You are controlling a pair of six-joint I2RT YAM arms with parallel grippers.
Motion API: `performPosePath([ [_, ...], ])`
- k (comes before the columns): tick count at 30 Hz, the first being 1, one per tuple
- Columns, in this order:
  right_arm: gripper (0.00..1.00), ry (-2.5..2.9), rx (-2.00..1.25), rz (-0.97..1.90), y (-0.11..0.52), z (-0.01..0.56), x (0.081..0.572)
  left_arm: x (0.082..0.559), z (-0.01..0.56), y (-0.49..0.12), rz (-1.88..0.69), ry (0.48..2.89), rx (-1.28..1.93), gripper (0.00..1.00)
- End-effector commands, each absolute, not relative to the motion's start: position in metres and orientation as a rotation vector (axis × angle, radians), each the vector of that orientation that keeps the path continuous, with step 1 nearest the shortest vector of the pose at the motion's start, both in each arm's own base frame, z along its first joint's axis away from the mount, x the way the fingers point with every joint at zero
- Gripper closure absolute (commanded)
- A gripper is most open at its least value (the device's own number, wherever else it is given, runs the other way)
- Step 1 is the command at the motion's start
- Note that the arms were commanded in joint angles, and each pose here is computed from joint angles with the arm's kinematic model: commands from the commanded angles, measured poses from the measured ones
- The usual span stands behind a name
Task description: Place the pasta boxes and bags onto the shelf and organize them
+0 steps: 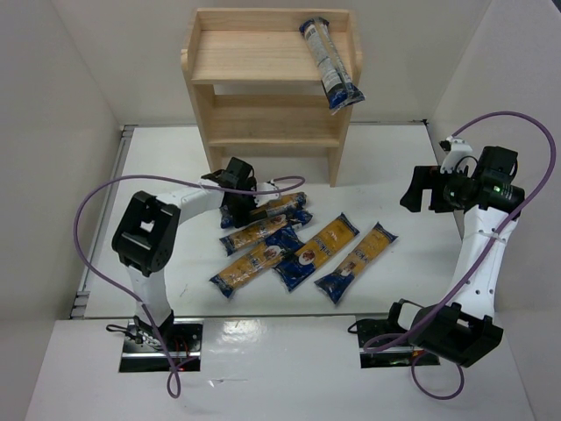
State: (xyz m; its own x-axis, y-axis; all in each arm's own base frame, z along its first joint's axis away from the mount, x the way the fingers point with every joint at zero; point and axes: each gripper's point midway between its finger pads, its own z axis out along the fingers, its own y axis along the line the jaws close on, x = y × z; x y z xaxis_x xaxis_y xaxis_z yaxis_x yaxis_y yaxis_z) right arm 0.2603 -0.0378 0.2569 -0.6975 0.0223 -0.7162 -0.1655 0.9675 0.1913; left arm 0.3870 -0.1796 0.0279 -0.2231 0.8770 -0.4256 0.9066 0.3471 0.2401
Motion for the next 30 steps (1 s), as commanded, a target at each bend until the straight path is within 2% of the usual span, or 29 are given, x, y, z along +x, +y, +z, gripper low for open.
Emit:
performPosePath([
  [1, 0.0, 2.298, -0.12, 0.318, -0.036, 0.269, 0.261, 0.398, 0.019, -0.187, -0.069, 2.065, 1.618, 0.11],
  [6, 0.0, 2.292, -0.123, 0.318, -0.037, 0.269, 0.261, 0.401, 0.01, -0.188, -0.07, 2.067, 1.634, 0.11],
  [13, 0.0, 2.299, -0.131, 0.319, -0.037, 0.268, 0.259, 0.411, 0.033, -0.209, -0.171, 2.028, 1.623, 0.09],
  [19, 0.0, 2.299, -0.131, 0.319, -0.037, 0.268, 0.259, 0.41, 0.011, -0.208, -0.191, 2.077, 1.677, 0.09],
  [22, 0.0, 2.294, -0.124, 0.324, -0.038, 0.269, 0.259, 0.406, -0.006, -0.208, -0.219, 2.11, 1.698, 0.14],
  [26, 0.0, 2.293, -0.134, 0.32, -0.038, 0.271, 0.258, 0.395, -0.019, -0.219, -0.294, 2.14, 1.735, 0.52],
  [27, 0.0, 2.288, -0.138, 0.329, -0.036, 0.271, 0.258, 0.394, -0.017, -0.218, -0.298, 2.151, 1.74, 0.69],
  [30, 0.0, 2.294, -0.145, 0.331, -0.036, 0.27, 0.257, 0.386, -0.018, -0.217, -0.327, 2.194, 1.722, 0.94],
])
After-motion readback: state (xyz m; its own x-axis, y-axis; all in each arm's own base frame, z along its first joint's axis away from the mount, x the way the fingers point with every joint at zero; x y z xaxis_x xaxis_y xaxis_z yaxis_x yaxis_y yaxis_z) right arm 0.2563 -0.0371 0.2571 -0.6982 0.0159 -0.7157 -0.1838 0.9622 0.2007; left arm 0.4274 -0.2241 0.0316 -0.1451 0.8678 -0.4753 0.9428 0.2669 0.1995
